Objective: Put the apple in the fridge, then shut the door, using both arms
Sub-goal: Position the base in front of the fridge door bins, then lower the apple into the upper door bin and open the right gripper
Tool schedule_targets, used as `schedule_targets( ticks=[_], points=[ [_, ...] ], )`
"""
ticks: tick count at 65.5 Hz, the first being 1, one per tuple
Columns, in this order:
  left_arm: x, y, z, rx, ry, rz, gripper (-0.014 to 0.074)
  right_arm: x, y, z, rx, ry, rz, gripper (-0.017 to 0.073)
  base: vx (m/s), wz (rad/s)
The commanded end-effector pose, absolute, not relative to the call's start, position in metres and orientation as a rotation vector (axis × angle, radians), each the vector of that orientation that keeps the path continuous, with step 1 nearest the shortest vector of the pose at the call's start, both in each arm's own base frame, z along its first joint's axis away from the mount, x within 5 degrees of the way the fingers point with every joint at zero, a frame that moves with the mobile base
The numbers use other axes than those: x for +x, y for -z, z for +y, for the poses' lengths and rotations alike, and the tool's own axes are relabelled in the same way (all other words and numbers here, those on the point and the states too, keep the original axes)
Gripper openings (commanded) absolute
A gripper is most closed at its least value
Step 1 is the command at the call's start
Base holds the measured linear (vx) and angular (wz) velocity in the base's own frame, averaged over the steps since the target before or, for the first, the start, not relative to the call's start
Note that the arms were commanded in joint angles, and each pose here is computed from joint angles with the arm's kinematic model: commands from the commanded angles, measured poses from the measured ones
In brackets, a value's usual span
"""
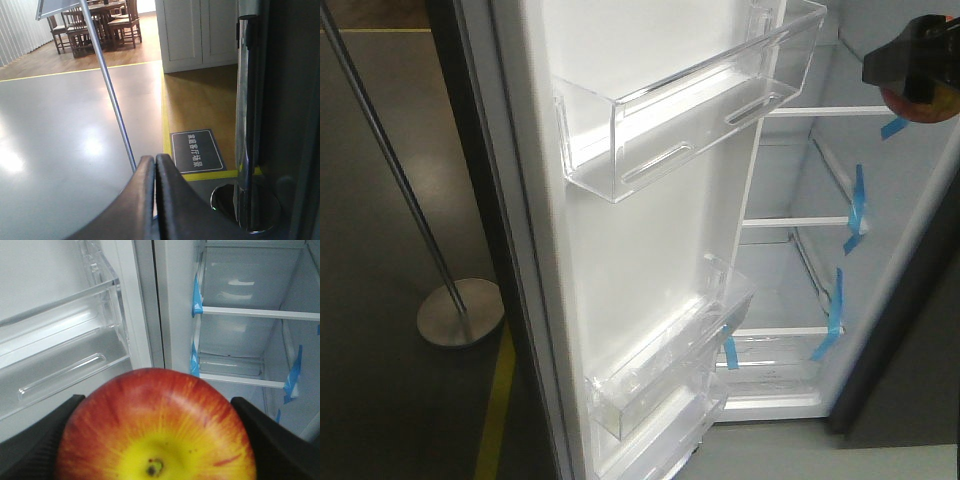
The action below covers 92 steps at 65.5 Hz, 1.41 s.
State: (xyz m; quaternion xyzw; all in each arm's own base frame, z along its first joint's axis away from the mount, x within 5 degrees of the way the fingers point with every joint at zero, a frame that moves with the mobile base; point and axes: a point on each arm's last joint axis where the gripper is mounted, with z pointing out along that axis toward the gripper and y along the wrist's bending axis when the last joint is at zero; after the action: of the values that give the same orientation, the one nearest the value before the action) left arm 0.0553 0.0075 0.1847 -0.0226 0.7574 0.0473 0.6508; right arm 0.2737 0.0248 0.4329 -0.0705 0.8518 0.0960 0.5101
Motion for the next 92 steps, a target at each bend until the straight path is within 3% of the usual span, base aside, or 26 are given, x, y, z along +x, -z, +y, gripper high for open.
schedule_targets(
  ticks=[1,10,28,45,59,68,92],
  points=[
    [0.056,-0.187,0.006,-0.04,-0.085,1.646,-0.0008,0.267,-0.462,0.023,-0.115,-0.258,1.868,0.0141,0.0,0.0],
    [0.056,-0.187,0.006,-0.04,-0.085,1.646,-0.0008,0.265,-0.482,0.03,-0.138,-0.347,1.716,0.0141,0.0,0.0],
    [0.056,-0.187,0.006,-0.04,-0.085,1.646,-0.0008,0.286,-0.533,0.059,-0.475,-0.567,1.419,0.0141,0.0,0.0],
    [0.056,-0.187,0.006,-0.04,-0.085,1.646,-0.0008,0.352,-0.51,0.071,-0.585,-0.705,1.462,0.015,0.0,0.0],
    [0.056,-0.187,0.006,-0.04,-0.085,1.646,-0.0008,0.377,-0.488,0.083,-0.633,-0.741,1.513,0.0177,0.0,0.0],
    [0.056,-0.187,0.006,-0.04,-0.085,1.646,-0.0008,0.379,-0.482,0.089,-0.671,-0.712,1.546,0.0246,0.0,0.0],
    [0.056,-0.187,0.006,-0.04,-0.085,1.646,-0.0008,0.381,-0.474,0.086,-0.642,-0.674,1.647,0.058,0.0,0.0]
  ],
)
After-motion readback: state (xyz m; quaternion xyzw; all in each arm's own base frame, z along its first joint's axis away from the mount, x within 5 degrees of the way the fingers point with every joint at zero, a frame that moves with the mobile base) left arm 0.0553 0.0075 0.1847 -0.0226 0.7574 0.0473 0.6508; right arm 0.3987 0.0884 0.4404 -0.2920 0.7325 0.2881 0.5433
